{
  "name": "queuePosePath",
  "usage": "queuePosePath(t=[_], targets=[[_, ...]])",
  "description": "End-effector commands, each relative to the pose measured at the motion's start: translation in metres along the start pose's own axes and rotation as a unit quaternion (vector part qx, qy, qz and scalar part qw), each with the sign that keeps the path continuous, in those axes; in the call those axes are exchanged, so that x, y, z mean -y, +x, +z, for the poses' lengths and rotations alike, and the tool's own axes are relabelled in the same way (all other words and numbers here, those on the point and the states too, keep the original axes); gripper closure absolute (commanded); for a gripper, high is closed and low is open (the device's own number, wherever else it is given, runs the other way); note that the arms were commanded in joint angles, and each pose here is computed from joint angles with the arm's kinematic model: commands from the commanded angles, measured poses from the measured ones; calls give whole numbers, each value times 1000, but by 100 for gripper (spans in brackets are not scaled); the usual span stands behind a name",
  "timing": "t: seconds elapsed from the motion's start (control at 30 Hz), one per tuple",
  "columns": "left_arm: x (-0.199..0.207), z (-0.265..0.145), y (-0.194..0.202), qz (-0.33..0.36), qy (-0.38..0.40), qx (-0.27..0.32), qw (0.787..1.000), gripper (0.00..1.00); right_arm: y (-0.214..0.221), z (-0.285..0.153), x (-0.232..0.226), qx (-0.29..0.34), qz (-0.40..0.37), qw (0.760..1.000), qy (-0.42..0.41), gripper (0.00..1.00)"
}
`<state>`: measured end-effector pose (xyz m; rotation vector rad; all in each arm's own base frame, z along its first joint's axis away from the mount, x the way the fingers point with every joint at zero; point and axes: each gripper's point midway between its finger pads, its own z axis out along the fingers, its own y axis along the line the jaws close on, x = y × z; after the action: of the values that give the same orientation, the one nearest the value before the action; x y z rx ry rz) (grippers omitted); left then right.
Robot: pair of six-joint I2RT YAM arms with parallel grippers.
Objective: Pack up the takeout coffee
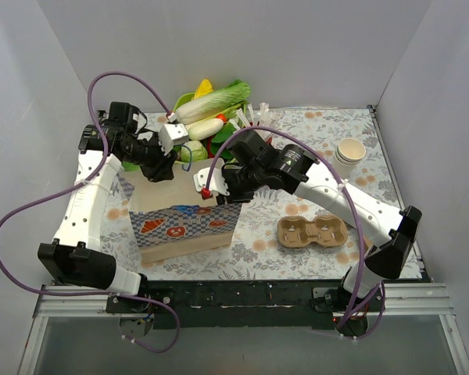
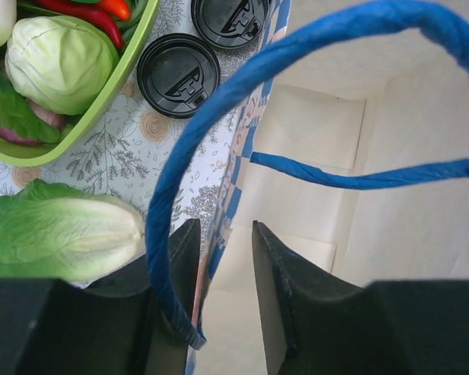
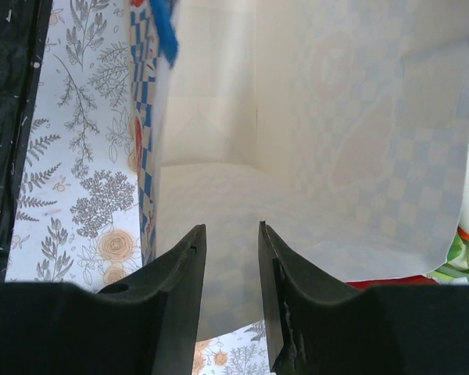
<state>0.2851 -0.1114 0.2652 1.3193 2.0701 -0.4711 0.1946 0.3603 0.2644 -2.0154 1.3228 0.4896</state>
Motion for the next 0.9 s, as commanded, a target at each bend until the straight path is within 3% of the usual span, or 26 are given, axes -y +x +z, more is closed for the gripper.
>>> queuePosePath(t=[0.0, 0.07, 0.1, 0.17, 0.43, 0.57, 0.87], targets=[[13, -17, -3, -42, -17, -1, 999, 77, 4, -15, -5, -9, -16, 1000, 7, 60], [11, -21, -6, -43, -25, 3, 999, 69, 3, -14, -3, -6, -20, 1000, 12, 60], [10, -23, -7, -51, -31, 2, 998, 47, 2, -15, -3, -4, -19, 1000, 14, 59], [7, -27, -9, -60, -43, 0, 997, 44, 1, -14, -1, -1, -20, 1000, 17, 59], [17, -42, 3, -71, -79, -10, 994, 63, 3, -11, 3, -4, -18, 999, 28, 59], [27, -36, 7, -77, -56, -4, 995, 72, 5, -11, 3, -5, -19, 999, 33, 59], [40, -18, -3, -108, 6, 15, 994, 81, 1, -11, 7, -1, -19, 999, 36, 59]])
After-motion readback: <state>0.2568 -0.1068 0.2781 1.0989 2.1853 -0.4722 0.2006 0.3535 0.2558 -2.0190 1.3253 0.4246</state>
